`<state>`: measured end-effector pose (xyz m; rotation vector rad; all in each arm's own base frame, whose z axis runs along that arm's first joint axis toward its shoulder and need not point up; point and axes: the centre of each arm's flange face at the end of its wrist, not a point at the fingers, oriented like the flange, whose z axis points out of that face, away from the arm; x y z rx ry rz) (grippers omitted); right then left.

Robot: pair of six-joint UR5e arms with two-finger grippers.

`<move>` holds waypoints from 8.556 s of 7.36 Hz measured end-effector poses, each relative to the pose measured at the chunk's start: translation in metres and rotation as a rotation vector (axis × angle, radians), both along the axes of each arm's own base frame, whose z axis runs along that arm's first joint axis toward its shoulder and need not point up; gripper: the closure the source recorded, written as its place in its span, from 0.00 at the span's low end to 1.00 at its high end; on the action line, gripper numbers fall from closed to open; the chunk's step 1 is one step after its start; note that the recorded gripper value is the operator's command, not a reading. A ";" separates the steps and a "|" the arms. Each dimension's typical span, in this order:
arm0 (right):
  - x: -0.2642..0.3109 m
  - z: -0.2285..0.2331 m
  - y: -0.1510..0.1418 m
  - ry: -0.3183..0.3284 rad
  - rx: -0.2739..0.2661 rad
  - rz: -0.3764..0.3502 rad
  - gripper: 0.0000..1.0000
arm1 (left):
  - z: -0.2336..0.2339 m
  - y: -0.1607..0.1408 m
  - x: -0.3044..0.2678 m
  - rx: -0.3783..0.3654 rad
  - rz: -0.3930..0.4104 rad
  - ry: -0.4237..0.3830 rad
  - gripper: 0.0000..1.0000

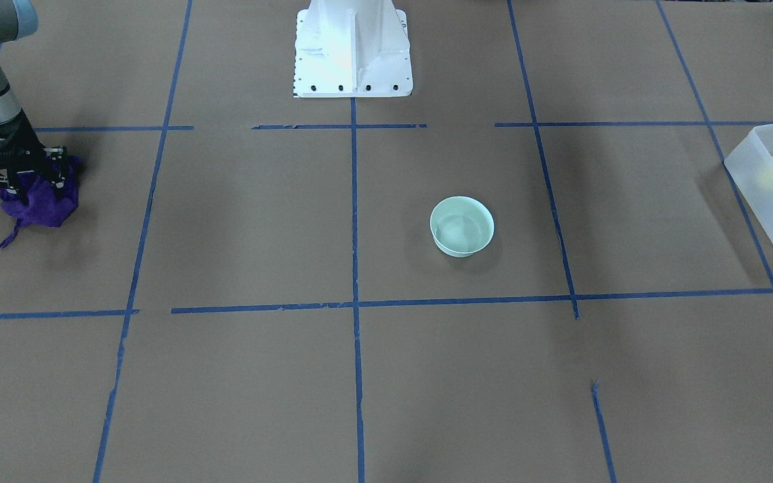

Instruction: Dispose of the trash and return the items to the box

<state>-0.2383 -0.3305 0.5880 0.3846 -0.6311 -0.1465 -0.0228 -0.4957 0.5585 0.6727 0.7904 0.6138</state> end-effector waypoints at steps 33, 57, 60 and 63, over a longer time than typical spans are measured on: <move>0.325 0.114 -0.096 -0.083 -0.029 -0.101 0.00 | -0.201 0.071 0.483 -0.732 -0.565 0.238 1.00; 0.325 0.117 -0.089 -0.079 -0.001 -0.105 0.00 | 0.277 0.176 -0.084 -0.021 -0.063 -0.287 0.05; 0.324 0.114 -0.092 -0.083 -0.002 -0.101 0.00 | 0.257 0.164 -0.084 -0.015 -0.115 -0.261 0.00; 0.323 0.106 -0.097 -0.119 -0.060 -0.026 0.00 | 0.157 0.118 -0.082 -0.102 -0.318 -0.104 0.00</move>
